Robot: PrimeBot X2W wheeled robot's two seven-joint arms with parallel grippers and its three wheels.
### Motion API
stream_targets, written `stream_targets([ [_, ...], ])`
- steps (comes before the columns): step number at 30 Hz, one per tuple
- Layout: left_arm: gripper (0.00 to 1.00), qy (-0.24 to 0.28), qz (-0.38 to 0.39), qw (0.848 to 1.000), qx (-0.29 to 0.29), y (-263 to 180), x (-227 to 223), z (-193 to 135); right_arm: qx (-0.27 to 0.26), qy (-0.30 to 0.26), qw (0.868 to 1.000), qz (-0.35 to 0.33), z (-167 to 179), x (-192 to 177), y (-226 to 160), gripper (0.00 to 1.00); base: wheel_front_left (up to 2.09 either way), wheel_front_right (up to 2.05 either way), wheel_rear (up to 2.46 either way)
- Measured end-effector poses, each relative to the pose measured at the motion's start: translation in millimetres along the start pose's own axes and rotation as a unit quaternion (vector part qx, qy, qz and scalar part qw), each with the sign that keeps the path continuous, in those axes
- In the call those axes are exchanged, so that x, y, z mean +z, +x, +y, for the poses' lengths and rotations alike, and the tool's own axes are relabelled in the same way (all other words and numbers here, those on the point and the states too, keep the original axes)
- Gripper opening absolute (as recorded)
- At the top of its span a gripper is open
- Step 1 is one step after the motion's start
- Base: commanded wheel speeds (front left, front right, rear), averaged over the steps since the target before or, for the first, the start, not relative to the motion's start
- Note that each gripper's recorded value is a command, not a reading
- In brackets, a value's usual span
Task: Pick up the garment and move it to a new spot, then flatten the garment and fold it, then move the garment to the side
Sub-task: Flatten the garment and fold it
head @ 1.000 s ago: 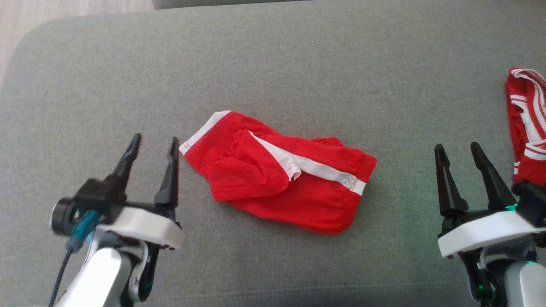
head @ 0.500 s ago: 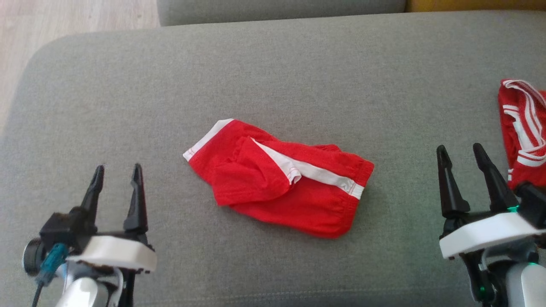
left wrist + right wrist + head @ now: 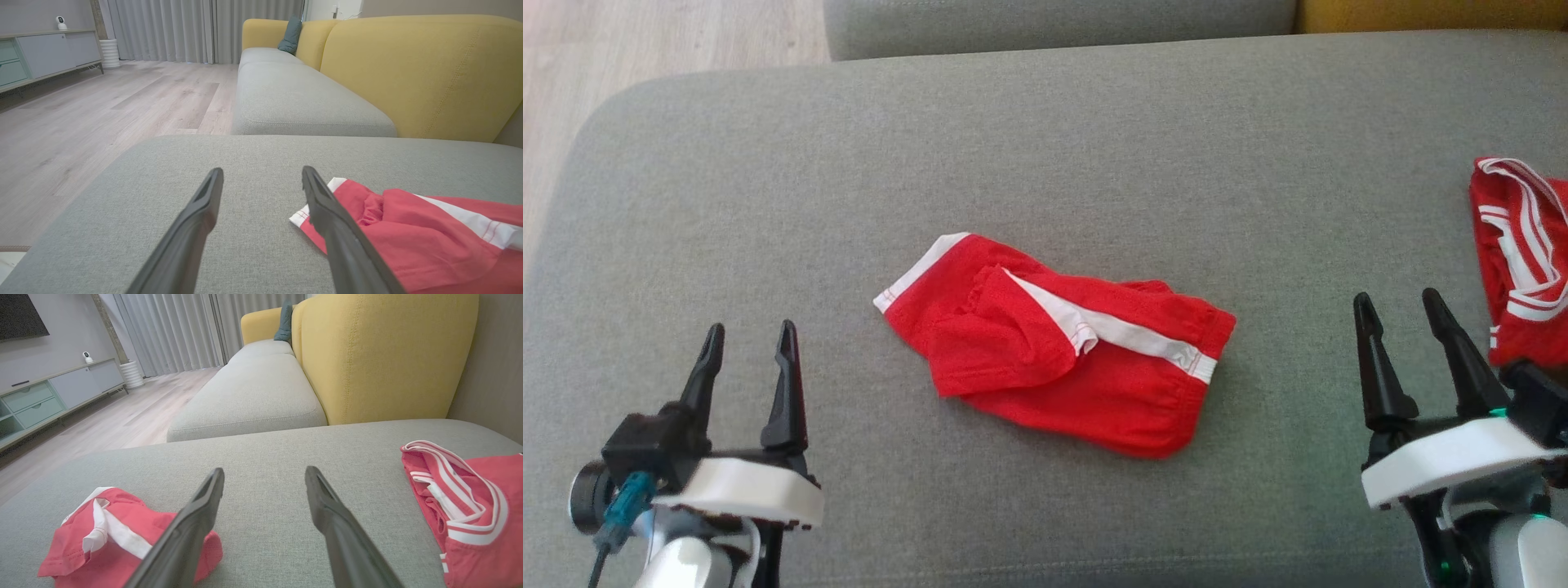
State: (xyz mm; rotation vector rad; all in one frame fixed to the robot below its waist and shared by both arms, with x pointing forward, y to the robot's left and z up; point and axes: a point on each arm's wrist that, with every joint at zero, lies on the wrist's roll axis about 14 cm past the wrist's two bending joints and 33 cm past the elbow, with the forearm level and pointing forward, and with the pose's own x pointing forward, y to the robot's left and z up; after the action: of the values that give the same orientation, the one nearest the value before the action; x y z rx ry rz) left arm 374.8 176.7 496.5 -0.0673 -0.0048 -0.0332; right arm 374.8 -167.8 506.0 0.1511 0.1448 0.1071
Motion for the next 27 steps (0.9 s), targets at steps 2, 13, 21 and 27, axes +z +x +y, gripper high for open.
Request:
stream_targets([
  [2,1.00,-0.001,0.001,1.000,0.000,0,-1,0,0.000,0.000,1.000,0.000,0,0,0,1.00,0.00,0.00,0.00],
  [13,1.00,-0.004,0.007,1.000,-0.021,1,-5,-10,0.001,0.000,1.000,0.006,0,-4,2,1.00,0.00,0.00,0.00],
  [21,1.00,-0.032,0.101,0.969,-0.223,6,-21,-127,0.004,0.002,1.000,0.019,2,-11,8,1.00,0.00,0.00,0.00],
  [27,1.00,-0.020,0.172,0.933,-0.315,-6,-40,-180,-0.004,0.003,1.000,0.023,-3,-13,6,1.00,0.00,0.00,0.00],
])
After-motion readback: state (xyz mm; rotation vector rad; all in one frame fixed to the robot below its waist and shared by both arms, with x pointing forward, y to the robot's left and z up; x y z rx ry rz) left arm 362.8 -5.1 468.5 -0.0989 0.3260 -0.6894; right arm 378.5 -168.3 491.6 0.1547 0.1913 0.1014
